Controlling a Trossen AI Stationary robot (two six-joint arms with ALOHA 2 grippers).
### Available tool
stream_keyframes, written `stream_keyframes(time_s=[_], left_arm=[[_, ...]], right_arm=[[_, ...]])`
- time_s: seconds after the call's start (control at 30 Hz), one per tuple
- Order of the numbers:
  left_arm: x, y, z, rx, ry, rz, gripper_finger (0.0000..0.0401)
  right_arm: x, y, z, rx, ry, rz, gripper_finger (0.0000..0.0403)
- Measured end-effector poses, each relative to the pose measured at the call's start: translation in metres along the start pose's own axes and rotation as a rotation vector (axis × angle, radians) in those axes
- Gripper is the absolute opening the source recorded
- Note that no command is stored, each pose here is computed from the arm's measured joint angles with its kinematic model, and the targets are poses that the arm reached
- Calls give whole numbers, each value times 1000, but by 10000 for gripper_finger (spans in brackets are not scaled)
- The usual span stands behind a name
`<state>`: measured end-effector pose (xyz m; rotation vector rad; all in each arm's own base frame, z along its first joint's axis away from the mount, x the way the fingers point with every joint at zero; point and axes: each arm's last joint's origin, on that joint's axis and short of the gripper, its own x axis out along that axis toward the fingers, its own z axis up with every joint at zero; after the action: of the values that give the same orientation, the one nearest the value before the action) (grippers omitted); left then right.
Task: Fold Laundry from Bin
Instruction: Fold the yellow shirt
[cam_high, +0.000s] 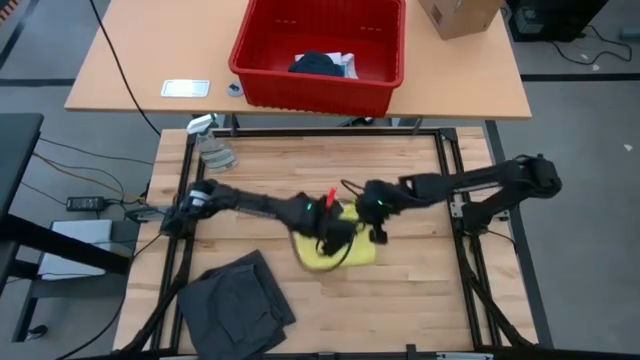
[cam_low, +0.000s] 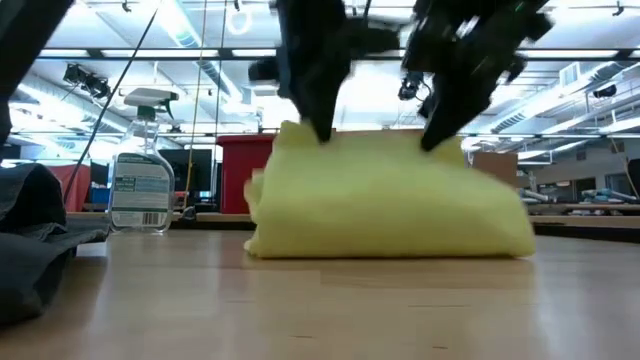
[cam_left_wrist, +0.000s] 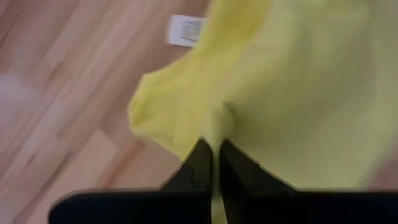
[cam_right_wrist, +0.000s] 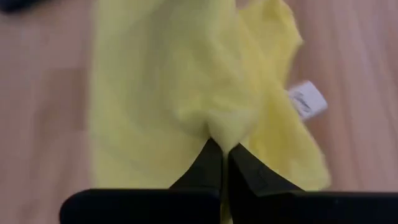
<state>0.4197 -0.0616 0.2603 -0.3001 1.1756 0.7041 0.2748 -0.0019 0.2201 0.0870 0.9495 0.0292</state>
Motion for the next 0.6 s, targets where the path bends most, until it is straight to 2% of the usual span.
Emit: stream_keyframes(time_s=[0.1,0.23,0.33,0.43,0.6], left_arm=[[36,18,9,-68,75,-16,14],[75,37,8,-123,137,14,27],[88,48,10,-181,160,36,47],[82,56,17,-202,149,39,71],[32,66,29,-211,55,-24,106]], right_arm=[[19,-26,-4,72,70,-50,25],[32,-49,-12,176,139,-92,95],[28,-56,-11,215,118,-90,141],[11,-52,-1,234,9,-101,162],[1,-34,20,214,-267,5,163]])
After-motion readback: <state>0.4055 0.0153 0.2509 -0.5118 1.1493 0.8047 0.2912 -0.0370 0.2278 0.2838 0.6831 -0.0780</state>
